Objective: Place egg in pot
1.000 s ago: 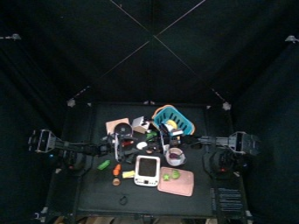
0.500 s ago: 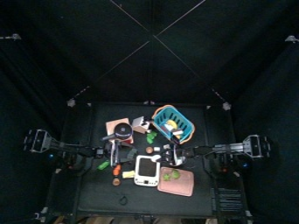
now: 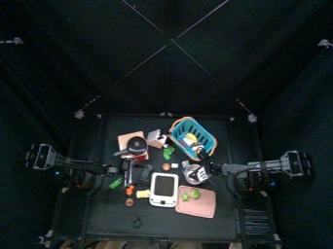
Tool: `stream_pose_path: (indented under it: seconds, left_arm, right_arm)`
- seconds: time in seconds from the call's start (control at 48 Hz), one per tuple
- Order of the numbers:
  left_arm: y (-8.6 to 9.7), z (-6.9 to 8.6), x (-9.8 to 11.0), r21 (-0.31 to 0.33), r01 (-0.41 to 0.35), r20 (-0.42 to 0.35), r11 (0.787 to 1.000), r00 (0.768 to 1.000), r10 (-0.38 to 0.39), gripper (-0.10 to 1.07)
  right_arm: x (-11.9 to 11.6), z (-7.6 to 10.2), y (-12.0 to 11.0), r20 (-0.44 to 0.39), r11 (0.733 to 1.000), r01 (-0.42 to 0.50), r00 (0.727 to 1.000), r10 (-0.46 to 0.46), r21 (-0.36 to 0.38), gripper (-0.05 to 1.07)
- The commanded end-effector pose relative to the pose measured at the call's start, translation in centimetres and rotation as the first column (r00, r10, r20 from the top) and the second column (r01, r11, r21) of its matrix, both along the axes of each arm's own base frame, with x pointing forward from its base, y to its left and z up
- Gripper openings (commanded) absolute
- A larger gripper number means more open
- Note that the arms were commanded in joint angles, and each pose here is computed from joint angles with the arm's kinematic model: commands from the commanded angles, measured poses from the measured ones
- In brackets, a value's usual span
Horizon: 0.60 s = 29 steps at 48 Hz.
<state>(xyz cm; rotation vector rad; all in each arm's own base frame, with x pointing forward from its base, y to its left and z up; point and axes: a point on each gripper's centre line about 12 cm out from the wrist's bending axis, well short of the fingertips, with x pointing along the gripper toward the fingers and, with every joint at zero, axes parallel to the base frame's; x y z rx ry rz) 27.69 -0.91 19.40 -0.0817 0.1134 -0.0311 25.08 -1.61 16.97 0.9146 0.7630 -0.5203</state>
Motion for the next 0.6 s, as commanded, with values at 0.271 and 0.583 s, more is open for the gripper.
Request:
stream_pose_path:
  seconds: [0.271,0.583]
  left_arm:
    - [-2.6,-0.9,0.4,-0.001,0.089,-0.032,0.996,0.996,-0.089,1.02]
    - [-2.7,-1.2,0.9,0.002,0.089,-0.043,0.996,0.995,-0.089,1.02]
  right_arm:
    - [0.2,-0.3,0.1,-0.03,1.0,-0.019,0.999,0.019,-0.023,0.88]
    - [0.0,-0.2,0.6,-0.091,0.999,-0.036,0.995,0.033,-0.03,1.02]
